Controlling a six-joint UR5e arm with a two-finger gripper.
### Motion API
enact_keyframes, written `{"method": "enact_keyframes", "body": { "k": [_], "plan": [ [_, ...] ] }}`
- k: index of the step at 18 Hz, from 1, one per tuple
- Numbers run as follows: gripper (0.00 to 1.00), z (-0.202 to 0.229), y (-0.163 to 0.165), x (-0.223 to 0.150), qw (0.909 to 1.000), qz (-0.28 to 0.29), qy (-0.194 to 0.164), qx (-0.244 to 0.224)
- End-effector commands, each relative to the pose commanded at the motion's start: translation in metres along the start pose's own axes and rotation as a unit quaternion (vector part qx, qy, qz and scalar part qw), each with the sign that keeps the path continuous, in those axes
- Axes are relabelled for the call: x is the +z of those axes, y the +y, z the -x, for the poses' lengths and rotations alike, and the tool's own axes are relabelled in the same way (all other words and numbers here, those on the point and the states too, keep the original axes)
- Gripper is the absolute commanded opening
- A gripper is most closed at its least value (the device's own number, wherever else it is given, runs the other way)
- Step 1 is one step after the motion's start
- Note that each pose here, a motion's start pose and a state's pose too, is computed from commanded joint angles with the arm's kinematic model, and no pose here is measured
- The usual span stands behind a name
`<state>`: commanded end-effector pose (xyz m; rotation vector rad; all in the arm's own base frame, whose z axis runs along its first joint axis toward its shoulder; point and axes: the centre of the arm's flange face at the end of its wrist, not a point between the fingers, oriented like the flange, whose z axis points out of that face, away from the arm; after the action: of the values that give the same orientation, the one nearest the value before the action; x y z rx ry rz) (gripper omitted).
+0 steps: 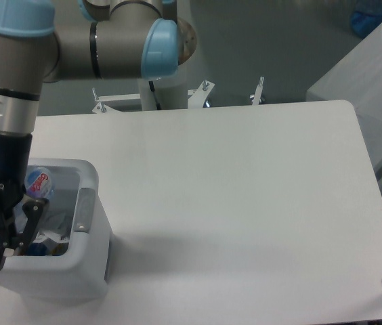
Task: Place the trash in the trash can
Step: 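Lift the water bottle and carry it over the bin, then lower the bottle into the bin and open the gripper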
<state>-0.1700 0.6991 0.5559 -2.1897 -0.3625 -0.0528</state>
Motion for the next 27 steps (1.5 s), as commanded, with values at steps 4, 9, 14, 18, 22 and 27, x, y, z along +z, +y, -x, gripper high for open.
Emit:
{"method": "enact_keyframes", "body": {
  "k": [4,9,14,18,22,27],
  "plan": [
    [0.61,0.003,0.007,0.009,1.0,0.009,-0.002,-0.002],
    [0.61,0.004,0.01,0.013,0.9999,0.013,-0.003,0.0],
    [0.64,0.005,0.015,0.015,0.9998,0.019,-0.003,-0.001],
    [0.66,0.006,0.016,0.017,0.9998,0.02,-0.004,0.0],
    [0.68,0.007,0.021,0.021,0.9997,0.025,-0.004,0.002],
    [0.68,0.008,0.033,0.021,0.9993,0.038,-0.005,-0.002]
  ]
}}
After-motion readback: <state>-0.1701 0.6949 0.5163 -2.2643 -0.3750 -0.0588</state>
